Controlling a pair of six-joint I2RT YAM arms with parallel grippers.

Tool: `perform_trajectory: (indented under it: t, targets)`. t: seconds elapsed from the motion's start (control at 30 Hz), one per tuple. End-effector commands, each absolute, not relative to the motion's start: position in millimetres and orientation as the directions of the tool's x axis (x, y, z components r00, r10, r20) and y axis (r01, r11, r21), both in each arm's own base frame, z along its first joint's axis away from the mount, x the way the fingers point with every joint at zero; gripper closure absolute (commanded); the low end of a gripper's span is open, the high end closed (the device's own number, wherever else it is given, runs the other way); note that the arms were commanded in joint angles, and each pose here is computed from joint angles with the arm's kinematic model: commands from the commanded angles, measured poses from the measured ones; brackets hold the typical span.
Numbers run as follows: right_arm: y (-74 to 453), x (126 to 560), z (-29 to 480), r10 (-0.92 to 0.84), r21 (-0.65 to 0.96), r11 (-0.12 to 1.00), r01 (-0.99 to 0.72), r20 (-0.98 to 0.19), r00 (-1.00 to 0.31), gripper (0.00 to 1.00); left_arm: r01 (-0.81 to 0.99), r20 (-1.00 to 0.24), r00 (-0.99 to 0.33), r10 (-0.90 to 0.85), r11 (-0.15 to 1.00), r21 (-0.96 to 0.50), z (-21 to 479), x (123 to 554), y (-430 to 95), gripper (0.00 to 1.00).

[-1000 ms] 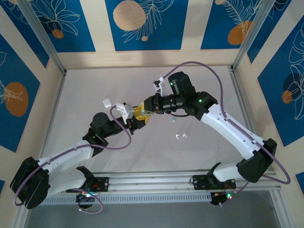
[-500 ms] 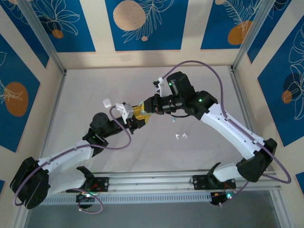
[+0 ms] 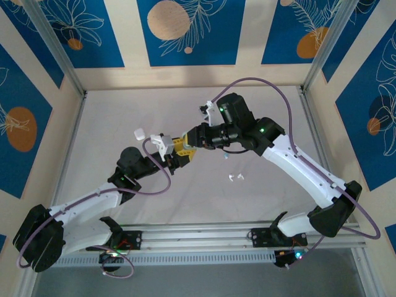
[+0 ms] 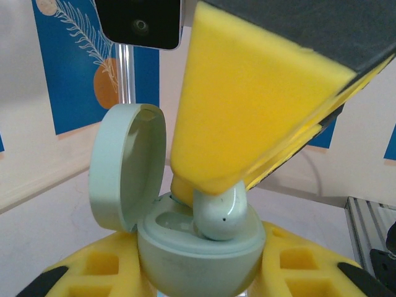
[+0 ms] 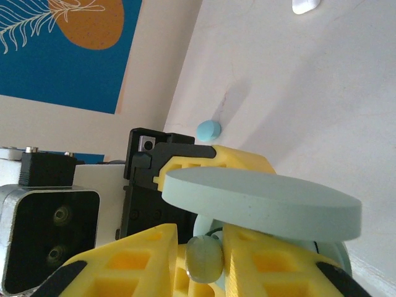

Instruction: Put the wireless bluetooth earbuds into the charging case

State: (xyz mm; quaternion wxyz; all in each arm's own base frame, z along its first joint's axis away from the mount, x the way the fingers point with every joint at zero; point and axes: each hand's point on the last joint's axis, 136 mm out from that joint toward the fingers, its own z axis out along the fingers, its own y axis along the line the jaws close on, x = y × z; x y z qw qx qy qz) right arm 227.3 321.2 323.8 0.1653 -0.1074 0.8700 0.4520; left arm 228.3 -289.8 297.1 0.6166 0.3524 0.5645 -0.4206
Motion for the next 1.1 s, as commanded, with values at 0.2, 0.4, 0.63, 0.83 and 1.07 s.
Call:
perform_trajectory:
  t: [0.2, 0.4, 0.63, 0.83, 1.07]
  targets:
    - [321, 228, 329, -0.045, 0.731, 0.587, -0.349, -0.4, -0.915, 0.73, 0.925, -0.978, 0.091, -0.19, 0.38, 0.012, 332, 221, -289, 0.71]
    - [323, 231, 334, -0.041, 0.726, 0.585, -0.361, -0.418, -0.907, 0.74, 0.926, -0.978, 0.085, -0.189, 0.377, 0.007, 332, 221, -290, 0.71]
    - [323, 237, 330, -0.04, 0.709, 0.611, -0.352, -0.417, -0.908, 0.74, 0.933, -0.979, 0.074, -0.19, 0.361, 0.0, 332, 219, -291, 0.71]
    - [322, 235, 334, -0.041, 0.707, 0.61, -0.357, -0.422, -0.906, 0.74, 0.928, -0.979, 0.076, -0.19, 0.373, 0.0, 331, 220, -290, 0.71]
    - [314, 230, 338, -0.035, 0.702, 0.618, -0.354, -0.425, -0.904, 0.73, 0.921, -0.977, 0.083, -0.195, 0.389, 0.001, 333, 222, -288, 0.71]
